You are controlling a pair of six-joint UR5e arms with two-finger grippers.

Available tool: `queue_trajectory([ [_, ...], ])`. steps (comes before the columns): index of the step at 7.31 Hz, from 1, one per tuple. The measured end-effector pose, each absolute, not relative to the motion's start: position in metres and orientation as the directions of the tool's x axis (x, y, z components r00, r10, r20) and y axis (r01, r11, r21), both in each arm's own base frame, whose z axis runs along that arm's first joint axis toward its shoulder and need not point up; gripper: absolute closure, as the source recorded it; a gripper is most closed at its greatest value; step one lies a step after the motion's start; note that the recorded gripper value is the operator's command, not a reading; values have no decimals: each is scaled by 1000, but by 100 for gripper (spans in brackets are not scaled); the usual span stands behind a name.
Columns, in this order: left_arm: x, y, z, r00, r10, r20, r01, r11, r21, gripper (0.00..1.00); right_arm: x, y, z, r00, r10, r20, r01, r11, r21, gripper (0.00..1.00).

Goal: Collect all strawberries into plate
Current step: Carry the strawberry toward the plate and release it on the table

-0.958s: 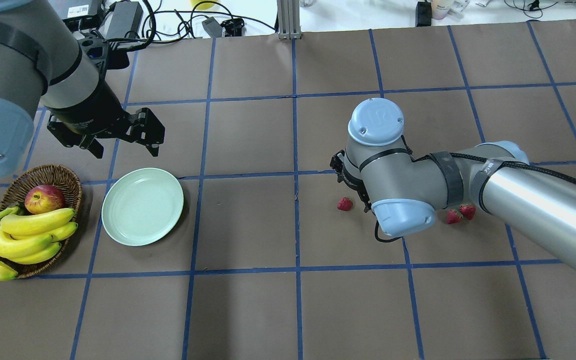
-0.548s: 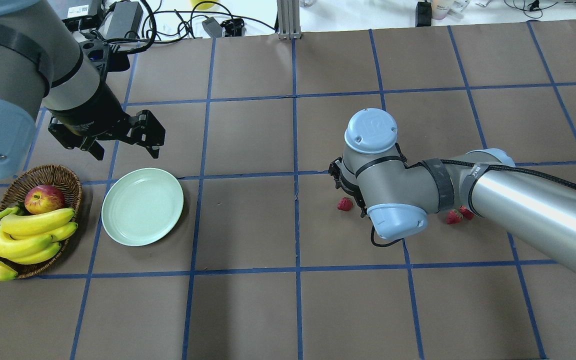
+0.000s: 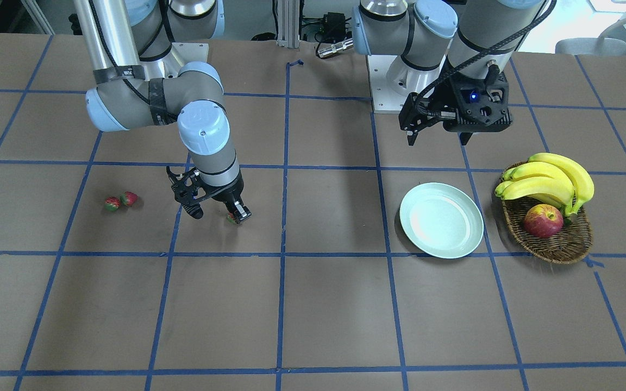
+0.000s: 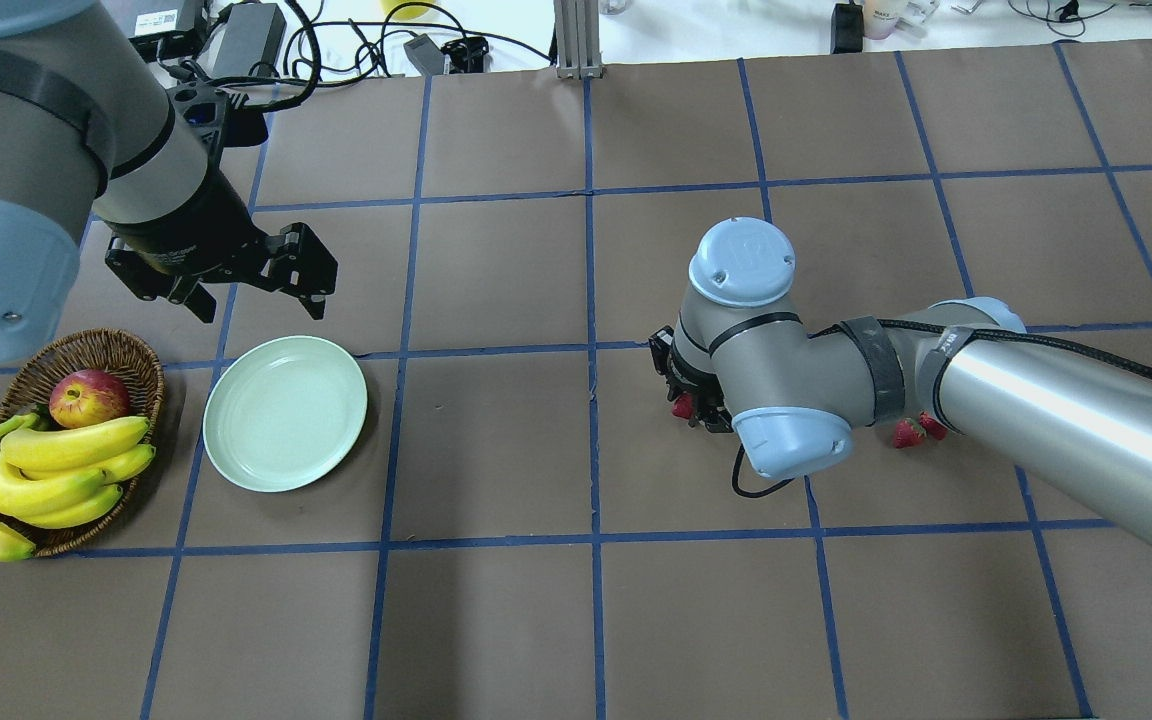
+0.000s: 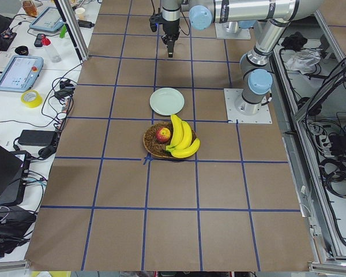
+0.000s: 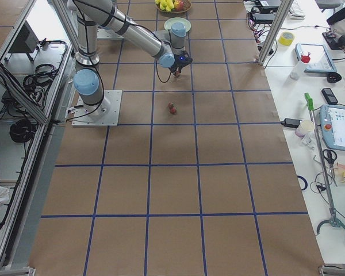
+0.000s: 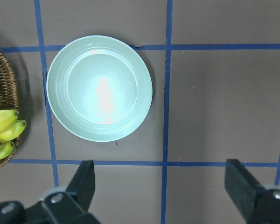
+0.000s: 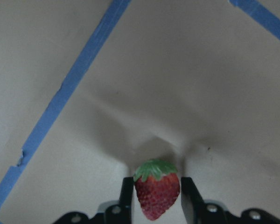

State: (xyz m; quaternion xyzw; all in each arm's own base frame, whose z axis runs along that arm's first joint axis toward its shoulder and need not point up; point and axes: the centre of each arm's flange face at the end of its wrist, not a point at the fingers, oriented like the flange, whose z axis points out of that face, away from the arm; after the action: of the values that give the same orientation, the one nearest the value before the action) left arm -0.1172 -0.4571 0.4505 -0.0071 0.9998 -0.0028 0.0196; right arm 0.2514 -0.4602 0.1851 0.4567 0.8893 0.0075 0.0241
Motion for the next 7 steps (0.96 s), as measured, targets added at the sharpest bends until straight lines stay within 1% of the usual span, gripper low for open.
queue_trajectory([
  [1,-117,-457,450,-999,-15,-39,-15,1000,-5,0,252,-460,186,-591,806,-38,805,592,36,89],
  [2,-118,-457,450,-999,-15,-37,-15,1000,-5,0,253,-462,189,-611,790,-46,790,612,32,92],
  [4,-119,-456,451,-999,-16,-33,-16,1000,-8,0,278,-469,218,-667,739,-94,741,671,11,92],
  [6,-119,-455,454,-999,-16,-33,-15,1000,-14,0,356,-448,239,-829,545,-127,550,835,1,93],
  [7,-119,-454,456,-999,-15,-35,-14,1000,-19,0,391,-433,234,-883,440,-164,445,896,7,94],
])
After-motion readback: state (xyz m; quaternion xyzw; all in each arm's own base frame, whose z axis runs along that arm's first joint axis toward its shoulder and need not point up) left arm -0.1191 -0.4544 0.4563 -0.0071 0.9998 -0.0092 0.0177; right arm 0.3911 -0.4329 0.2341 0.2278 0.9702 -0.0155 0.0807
